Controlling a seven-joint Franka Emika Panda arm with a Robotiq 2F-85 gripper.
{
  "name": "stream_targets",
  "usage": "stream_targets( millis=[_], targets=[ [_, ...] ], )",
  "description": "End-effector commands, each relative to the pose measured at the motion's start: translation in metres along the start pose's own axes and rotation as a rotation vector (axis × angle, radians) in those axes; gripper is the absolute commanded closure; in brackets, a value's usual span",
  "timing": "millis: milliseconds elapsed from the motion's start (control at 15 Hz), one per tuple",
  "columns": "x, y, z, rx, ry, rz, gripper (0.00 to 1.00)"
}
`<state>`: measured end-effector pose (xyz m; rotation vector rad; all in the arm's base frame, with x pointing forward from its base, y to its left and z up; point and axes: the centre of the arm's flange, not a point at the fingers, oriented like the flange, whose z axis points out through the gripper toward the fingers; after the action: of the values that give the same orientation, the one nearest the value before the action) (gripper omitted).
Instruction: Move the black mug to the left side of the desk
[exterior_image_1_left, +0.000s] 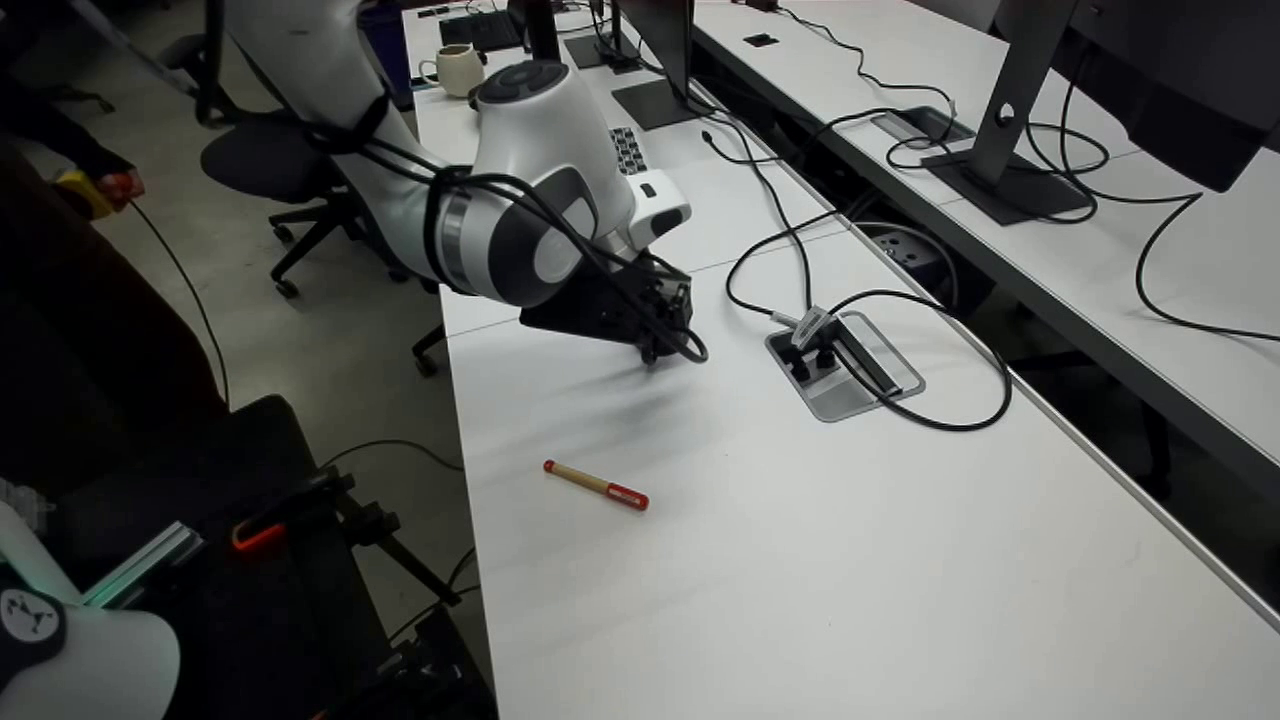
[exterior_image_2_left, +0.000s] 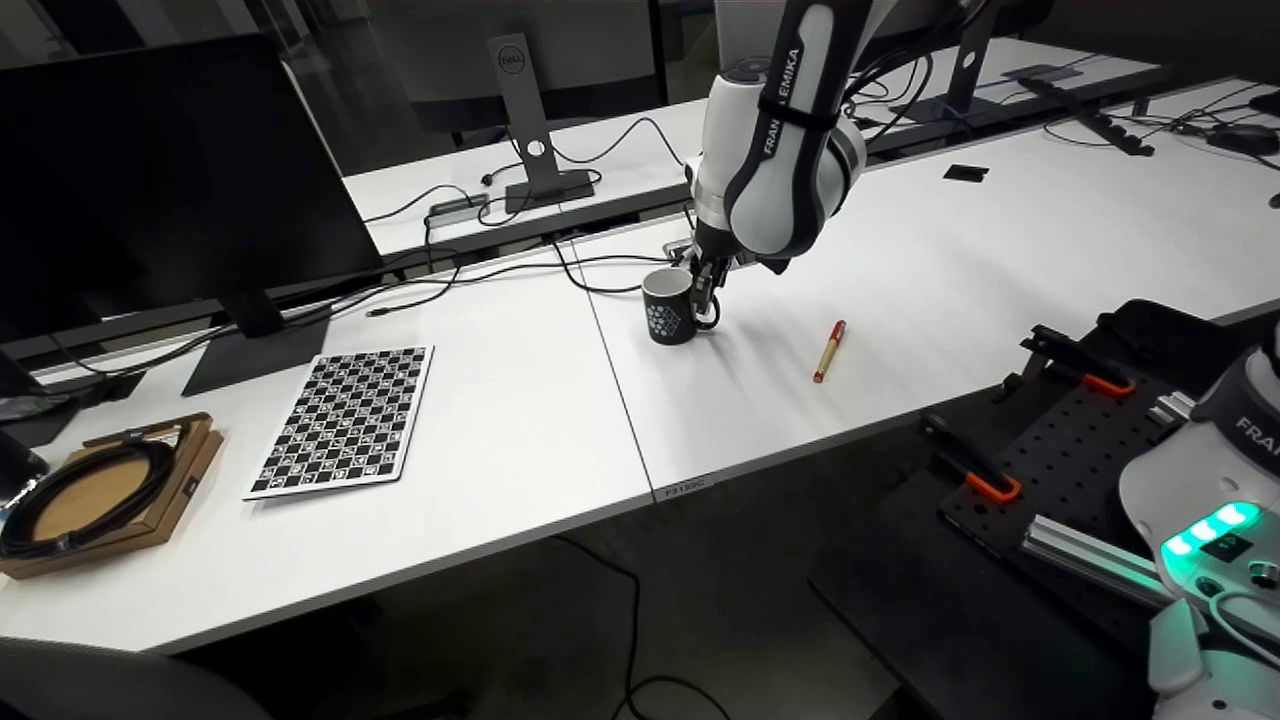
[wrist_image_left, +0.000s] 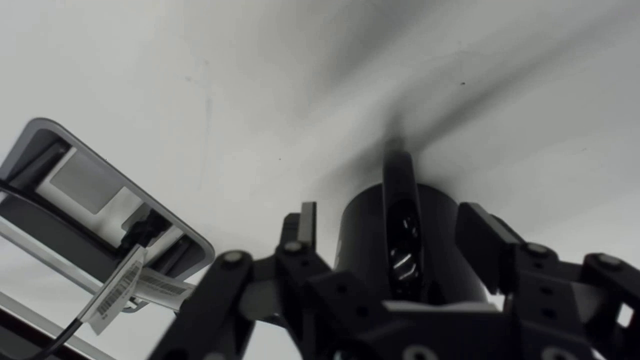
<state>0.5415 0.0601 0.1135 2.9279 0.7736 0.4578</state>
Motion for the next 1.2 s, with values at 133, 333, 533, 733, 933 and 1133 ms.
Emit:
stream_targets(
  millis=[133, 333, 533, 733, 933, 1133],
  targets=[
    [0.011, 0.015, -0.012, -0.024, 0.02, -0.006, 0.0],
    [0.015, 0.029, -0.032, -0.059, 0.053, -0.002, 0.0],
    [0.016, 0.048, -0.059, -0.097, 0.084, 0.017, 0.0],
    [0.016, 0.062, -0.08, -0.123, 0.099, 0.033, 0.0],
    [0.013, 0.068, -0.095, -0.139, 0.102, 0.059, 0.0],
    [0.006, 0.077, -0.106, -0.155, 0.109, 0.071, 0.0]
  ],
)
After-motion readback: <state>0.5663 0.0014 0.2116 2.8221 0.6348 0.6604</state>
